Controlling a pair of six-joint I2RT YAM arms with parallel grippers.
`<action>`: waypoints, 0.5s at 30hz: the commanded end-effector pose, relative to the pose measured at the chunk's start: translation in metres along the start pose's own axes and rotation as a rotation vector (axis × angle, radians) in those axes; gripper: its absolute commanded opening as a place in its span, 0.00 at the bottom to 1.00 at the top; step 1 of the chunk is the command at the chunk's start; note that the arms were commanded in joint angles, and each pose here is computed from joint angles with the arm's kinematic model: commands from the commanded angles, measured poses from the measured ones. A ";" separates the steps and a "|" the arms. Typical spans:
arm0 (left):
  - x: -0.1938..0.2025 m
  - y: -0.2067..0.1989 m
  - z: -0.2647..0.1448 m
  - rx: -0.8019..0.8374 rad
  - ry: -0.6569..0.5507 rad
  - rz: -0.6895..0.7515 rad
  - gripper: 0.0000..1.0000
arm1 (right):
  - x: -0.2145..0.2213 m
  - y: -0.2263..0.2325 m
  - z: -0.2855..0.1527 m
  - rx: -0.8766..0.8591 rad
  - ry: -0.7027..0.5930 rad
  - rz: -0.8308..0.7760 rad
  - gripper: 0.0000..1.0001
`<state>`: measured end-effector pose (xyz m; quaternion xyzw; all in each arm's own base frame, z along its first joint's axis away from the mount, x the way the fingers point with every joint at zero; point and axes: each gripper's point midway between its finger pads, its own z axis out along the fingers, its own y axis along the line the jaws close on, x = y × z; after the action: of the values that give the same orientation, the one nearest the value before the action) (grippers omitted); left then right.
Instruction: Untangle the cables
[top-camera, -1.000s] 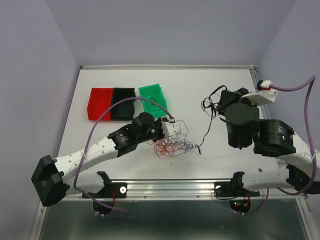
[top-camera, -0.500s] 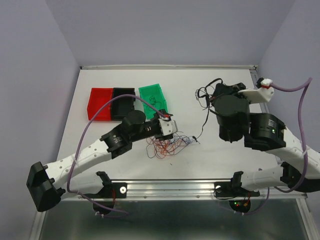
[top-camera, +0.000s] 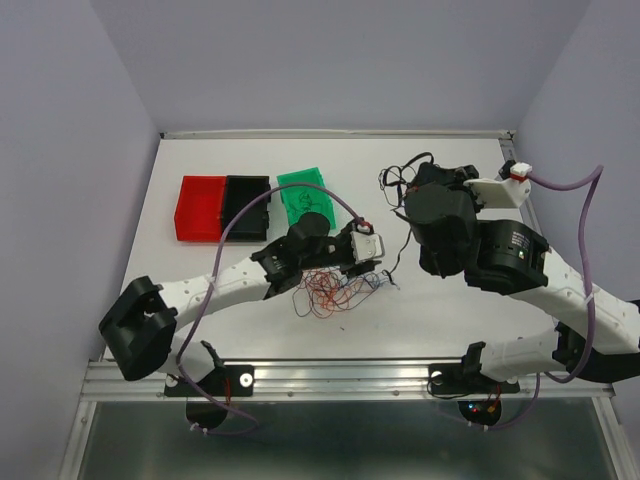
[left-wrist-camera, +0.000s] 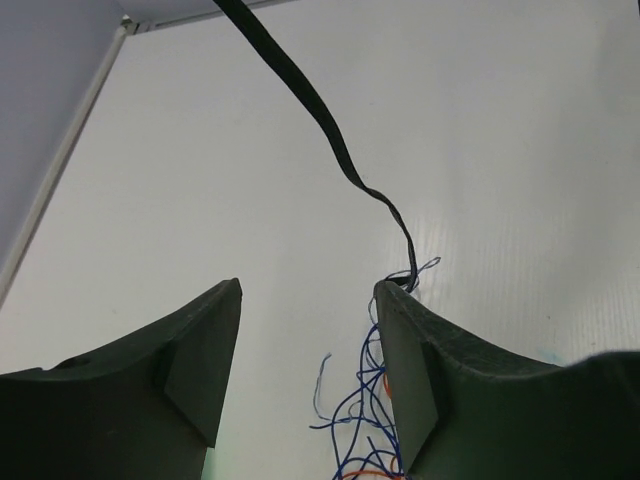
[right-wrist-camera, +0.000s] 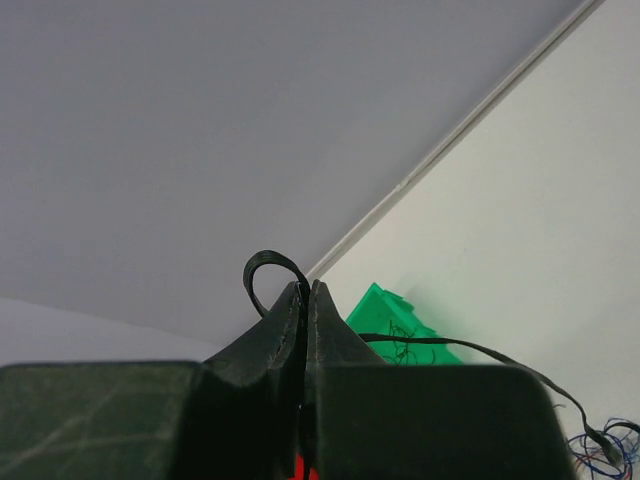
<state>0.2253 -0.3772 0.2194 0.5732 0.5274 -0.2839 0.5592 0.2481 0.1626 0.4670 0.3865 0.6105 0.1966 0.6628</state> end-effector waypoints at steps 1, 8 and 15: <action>-0.028 0.004 0.017 0.011 -0.128 -0.023 0.66 | -0.070 -0.010 0.004 0.093 -0.311 0.171 0.01; -0.014 -0.019 0.034 0.134 -0.140 -0.047 0.63 | -0.067 -0.008 0.005 0.093 -0.314 0.172 0.01; 0.003 -0.037 0.029 0.198 -0.114 -0.042 0.65 | -0.069 -0.018 0.004 0.089 -0.315 0.180 0.01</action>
<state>0.2115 -0.4079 0.1742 0.5909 0.5186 -0.3583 0.5035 0.2497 0.1632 0.4688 0.4088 0.5959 0.2173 0.6561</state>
